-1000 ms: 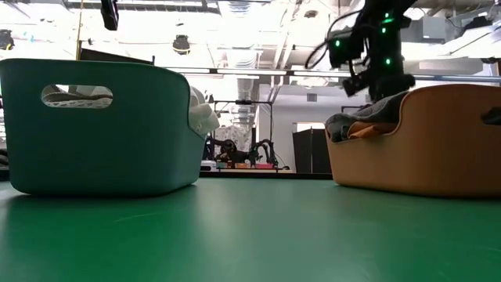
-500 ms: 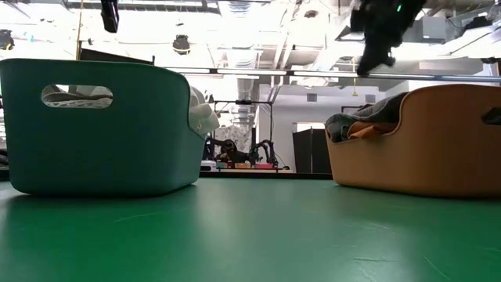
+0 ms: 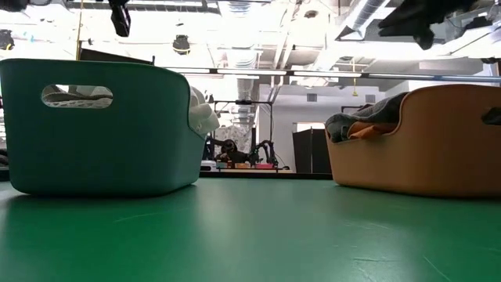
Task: Sort towels by color in basket
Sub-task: Return to Home Position
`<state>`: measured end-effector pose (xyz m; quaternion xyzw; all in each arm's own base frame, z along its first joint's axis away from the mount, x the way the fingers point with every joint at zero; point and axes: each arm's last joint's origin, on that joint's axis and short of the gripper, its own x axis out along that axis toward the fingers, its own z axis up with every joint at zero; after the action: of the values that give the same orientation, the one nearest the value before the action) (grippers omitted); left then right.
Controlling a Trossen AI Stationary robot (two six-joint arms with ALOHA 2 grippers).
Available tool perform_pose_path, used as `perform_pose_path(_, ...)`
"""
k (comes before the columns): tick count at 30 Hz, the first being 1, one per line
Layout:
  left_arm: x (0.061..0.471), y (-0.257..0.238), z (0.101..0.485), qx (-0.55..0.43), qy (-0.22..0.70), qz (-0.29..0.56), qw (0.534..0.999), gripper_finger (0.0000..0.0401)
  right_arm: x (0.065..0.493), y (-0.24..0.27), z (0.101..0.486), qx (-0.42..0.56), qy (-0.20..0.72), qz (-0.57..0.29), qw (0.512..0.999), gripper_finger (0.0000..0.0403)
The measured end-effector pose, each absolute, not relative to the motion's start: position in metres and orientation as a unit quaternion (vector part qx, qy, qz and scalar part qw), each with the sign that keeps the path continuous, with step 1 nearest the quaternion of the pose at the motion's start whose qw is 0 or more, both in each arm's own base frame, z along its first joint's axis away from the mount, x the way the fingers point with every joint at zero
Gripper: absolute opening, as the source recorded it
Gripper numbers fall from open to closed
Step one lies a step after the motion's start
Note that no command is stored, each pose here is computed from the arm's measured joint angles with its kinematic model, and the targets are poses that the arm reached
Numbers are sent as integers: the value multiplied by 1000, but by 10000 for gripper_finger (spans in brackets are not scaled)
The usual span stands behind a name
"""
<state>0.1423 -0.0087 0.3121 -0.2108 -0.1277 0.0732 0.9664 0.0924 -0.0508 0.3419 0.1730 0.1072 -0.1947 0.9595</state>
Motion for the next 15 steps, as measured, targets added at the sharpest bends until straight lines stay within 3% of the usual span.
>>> perform_pose_path(15, 121, 10, 248, -270, -178, 123, 938, 0, 24, -8, 304, 210, -60, -171, 961, 112)
